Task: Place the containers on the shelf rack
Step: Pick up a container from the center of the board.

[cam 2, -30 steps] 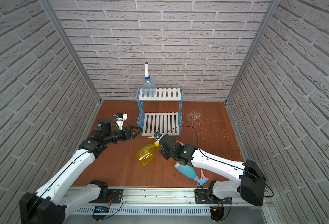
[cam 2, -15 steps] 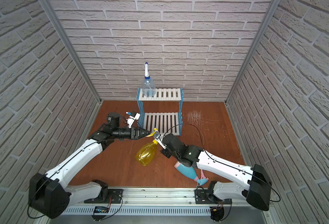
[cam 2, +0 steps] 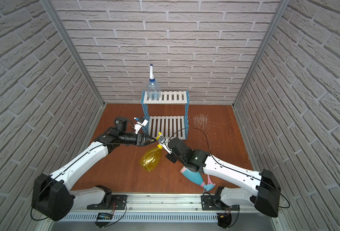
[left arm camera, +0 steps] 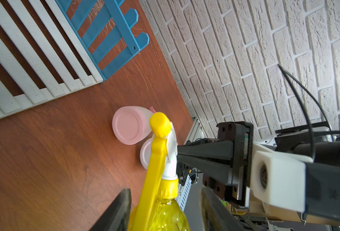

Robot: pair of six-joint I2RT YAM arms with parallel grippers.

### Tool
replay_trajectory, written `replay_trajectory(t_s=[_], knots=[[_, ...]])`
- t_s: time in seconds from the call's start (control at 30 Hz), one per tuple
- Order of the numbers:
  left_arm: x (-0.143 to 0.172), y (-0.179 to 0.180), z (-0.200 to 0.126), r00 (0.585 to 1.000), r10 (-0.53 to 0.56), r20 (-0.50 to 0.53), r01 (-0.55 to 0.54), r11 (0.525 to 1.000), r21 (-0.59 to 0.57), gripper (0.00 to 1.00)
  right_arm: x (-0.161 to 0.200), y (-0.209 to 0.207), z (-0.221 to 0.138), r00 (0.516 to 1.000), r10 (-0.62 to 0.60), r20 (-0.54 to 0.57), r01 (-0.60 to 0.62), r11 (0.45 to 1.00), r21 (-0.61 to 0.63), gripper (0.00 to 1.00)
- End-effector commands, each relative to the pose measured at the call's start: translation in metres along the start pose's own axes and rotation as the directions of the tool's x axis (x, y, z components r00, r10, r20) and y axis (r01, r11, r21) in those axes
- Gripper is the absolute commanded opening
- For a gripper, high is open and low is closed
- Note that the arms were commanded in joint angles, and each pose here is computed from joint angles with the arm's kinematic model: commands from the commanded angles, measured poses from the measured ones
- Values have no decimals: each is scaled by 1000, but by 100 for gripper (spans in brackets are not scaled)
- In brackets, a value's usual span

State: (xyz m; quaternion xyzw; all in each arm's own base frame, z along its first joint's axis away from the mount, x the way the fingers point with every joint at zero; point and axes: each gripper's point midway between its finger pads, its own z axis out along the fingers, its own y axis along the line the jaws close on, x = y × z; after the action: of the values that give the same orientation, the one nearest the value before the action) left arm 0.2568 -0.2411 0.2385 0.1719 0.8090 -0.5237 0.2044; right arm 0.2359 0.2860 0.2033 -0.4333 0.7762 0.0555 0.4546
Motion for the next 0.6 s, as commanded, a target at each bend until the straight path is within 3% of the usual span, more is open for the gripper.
replay_trajectory(t_s=[0.0, 0.27, 0.37, 0.47, 0.57], knots=[[-4, -5, 1, 999, 33, 3, -33, 999, 25, 54, -25, -8, -12, 995, 30, 93, -31, 1000, 6, 3], [-2, -10, 2, 999, 29, -21, -27, 997, 70, 25, -22, -6, -9, 996, 31, 83, -32, 999, 3, 3], [0, -11, 1, 999, 24, -25, -23, 997, 71, 23, -21, -6, -8, 996, 30, 79, -30, 1000, 3, 3], [0, -13, 0, 1000, 19, -24, -17, 997, 79, 13, -19, -7, -9, 997, 34, 75, -35, 999, 9, 3], [-3, -21, -2, 1000, 24, -16, -22, 994, 103, 1, -17, -9, -14, 997, 43, 71, -45, 999, 16, 13]])
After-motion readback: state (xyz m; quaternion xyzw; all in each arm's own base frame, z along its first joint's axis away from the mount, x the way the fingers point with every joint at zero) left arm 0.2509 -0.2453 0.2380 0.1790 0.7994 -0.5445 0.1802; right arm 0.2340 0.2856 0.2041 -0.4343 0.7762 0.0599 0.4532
